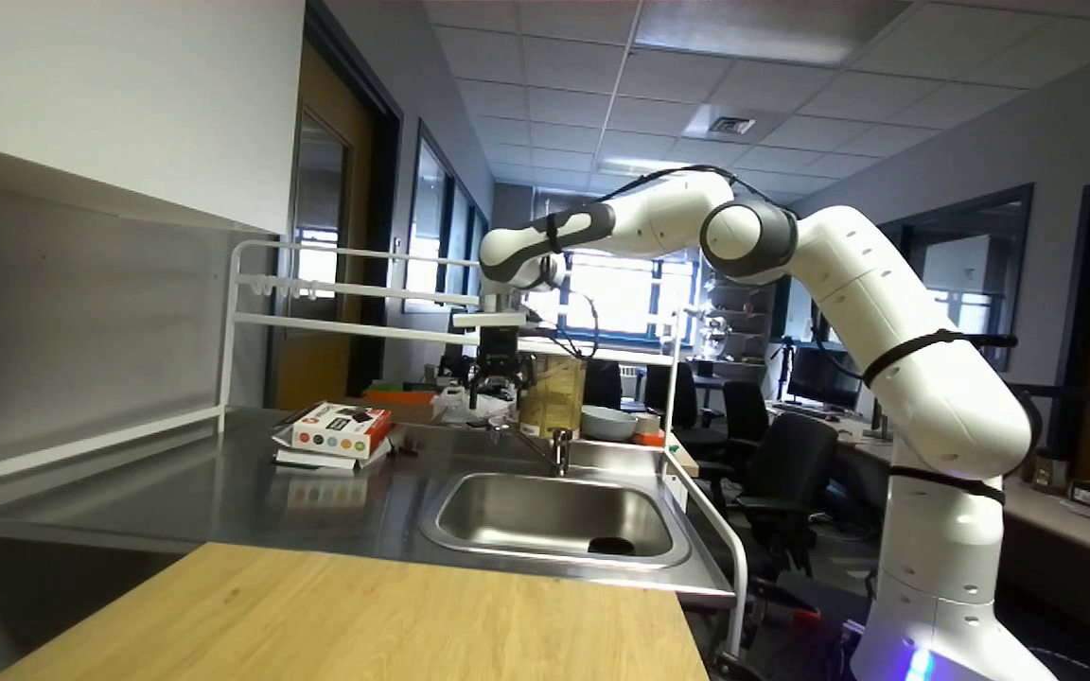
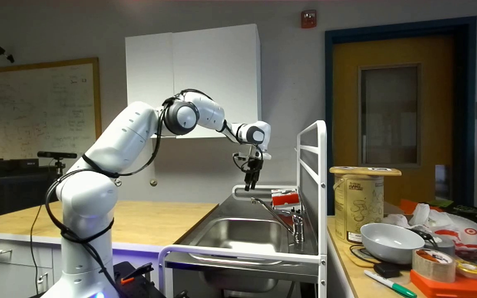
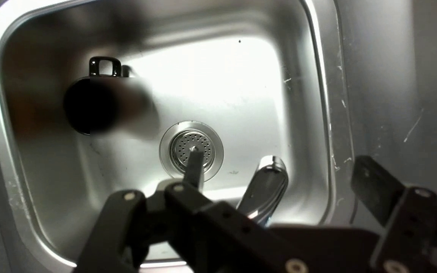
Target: Push the faucet to the right
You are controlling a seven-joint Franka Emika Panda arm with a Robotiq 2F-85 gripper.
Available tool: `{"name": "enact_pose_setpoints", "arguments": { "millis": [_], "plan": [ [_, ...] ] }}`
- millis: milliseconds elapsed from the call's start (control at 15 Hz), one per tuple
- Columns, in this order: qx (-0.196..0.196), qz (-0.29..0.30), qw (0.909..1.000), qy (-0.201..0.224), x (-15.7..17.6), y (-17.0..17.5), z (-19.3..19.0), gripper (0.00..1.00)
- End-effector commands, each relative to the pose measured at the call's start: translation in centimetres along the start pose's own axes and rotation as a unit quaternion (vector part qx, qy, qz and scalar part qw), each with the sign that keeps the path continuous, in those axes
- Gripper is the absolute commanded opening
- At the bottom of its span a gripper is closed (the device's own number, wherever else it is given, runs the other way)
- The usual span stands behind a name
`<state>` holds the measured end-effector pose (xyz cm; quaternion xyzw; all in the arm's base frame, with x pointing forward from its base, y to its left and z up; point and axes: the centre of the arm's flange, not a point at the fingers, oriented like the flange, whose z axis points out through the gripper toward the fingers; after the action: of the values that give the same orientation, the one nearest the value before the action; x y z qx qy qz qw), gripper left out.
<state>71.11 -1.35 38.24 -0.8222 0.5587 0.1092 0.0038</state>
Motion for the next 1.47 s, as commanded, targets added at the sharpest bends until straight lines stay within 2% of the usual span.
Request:
{"name": "enact_pose_setpoints", "arguments": {
  "millis": [0, 467, 533, 667, 1200, 1400],
  "plan": [
    [-0.013, 0.032, 0.9992, -0.019, 2.5, -2.7, 0.3, 1.0],
    [-0.026, 0.063, 0.9957, -0.062, 5.7, -1.8, 5.1, 1.0],
    [-0.028, 0.066, 0.9953, -0.066, 6.0, -1.7, 5.6, 0.75],
    [-0.032, 0.069, 0.9948, -0.068, 6.4, -1.5, 6.1, 0.68],
    [-0.036, 0.073, 0.9945, -0.066, 7.1, -0.9, 6.3, 0.05],
    [-0.041, 0.072, 0.9943, -0.067, 7.1, -0.9, 6.4, 0.0]
  ]
}}
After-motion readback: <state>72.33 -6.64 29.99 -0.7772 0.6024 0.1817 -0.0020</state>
